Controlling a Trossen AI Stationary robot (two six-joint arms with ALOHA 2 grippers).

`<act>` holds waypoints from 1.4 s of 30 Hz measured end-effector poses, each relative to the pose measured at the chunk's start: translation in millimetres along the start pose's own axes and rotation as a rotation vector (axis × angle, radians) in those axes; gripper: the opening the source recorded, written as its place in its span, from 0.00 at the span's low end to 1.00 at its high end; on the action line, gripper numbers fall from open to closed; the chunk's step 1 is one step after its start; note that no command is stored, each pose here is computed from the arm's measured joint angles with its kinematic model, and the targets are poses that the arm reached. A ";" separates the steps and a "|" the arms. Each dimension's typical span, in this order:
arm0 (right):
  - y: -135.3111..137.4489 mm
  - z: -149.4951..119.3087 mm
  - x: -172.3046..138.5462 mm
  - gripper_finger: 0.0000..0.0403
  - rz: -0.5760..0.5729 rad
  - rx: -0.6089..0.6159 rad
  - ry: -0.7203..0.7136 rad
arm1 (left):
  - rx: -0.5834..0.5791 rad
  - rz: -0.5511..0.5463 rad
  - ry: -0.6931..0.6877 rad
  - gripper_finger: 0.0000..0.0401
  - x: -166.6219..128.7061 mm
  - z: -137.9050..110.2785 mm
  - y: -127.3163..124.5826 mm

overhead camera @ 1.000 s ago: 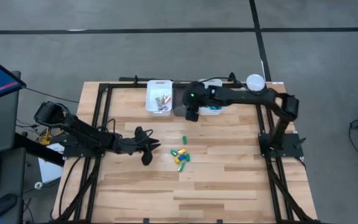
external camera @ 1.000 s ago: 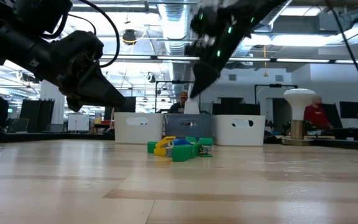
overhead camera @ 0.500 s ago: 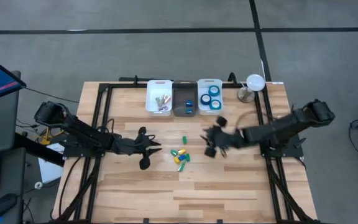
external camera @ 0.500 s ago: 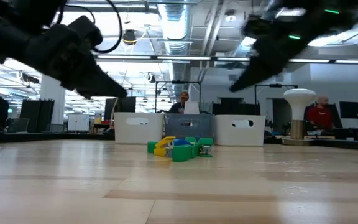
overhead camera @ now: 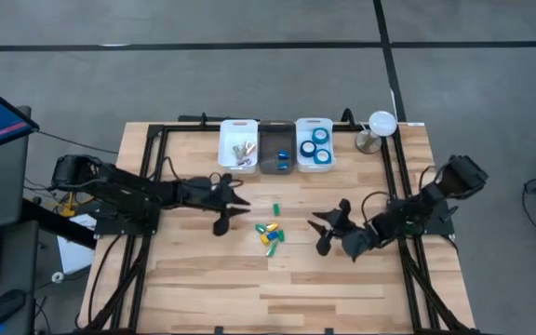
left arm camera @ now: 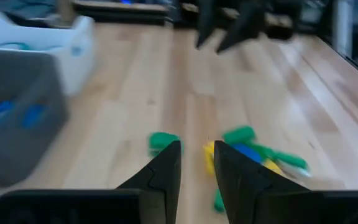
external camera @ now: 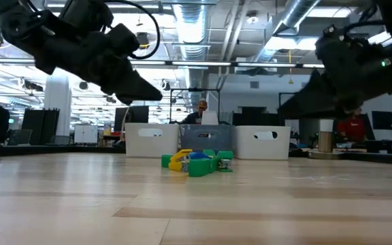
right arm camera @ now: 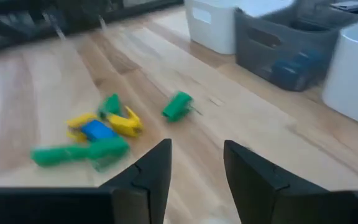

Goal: Pick and place Stapler, Stapler remover, tape
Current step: Put the green stapler into the black bin

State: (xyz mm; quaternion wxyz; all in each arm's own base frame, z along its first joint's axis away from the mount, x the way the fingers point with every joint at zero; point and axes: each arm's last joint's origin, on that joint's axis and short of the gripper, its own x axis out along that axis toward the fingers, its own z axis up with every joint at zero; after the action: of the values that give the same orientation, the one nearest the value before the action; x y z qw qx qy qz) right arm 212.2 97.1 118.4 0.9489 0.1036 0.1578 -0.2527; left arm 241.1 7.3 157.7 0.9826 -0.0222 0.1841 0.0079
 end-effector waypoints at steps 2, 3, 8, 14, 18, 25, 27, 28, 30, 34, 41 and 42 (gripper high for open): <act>10.3 1.1 2.9 0.35 -0.002 0.012 -0.022 | 0.046 -0.048 0.018 0.22 0.0 -1.8 -2.8; 14.9 1.0 4.3 0.34 -0.005 0.007 -0.027 | 0.066 -0.060 0.021 0.22 -0.1 -2.3 -3.8; 39.2 4.4 17.9 0.34 -0.009 0.012 -0.039 | 0.164 -0.080 0.037 0.23 -0.1 -4.3 -8.1; 63.8 4.4 32.9 0.35 0.016 -0.006 -0.026 | 0.225 -0.103 0.114 0.30 -0.9 -12.3 -11.7; 76.6 6.5 39.4 0.35 0.032 0.003 -0.025 | 0.232 -0.119 0.122 0.35 -2.1 -15.9 -15.6; 94.1 3.7 44.9 0.34 0.112 0.008 0.017 | 0.244 -0.147 0.152 0.38 -6.3 -27.6 -21.4; 100.7 2.1 44.1 0.35 0.142 0.006 0.028 | 0.248 -0.155 0.162 0.38 -7.7 -31.1 -22.8; 103.7 1.1 42.7 0.35 0.158 0.004 0.035 | 0.249 -0.158 0.167 0.38 -8.3 -32.6 -23.5; 109.4 -0.3 40.5 0.35 0.174 0.002 0.036 | 0.264 -0.165 0.167 0.38 -9.0 -34.1 -24.8; 112.7 -2.0 36.1 0.35 0.188 0.008 0.039 | 0.349 -0.190 0.108 0.38 -9.1 -30.3 -30.7; 114.3 -6.1 30.6 0.32 0.194 0.002 0.058 | 0.455 -0.199 -0.034 0.40 4.2 -28.9 -37.7; 114.1 -6.9 30.2 0.31 0.191 -0.005 0.063 | 0.449 -0.191 -0.044 0.41 8.7 -30.3 -36.7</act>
State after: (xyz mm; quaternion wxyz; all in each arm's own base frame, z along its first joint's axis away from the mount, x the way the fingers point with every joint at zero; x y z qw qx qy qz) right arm 293.7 182.5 114.7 0.9636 0.1238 0.1775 -0.1572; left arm 239.0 -30.7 127.8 0.9629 0.1798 0.1569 -0.1259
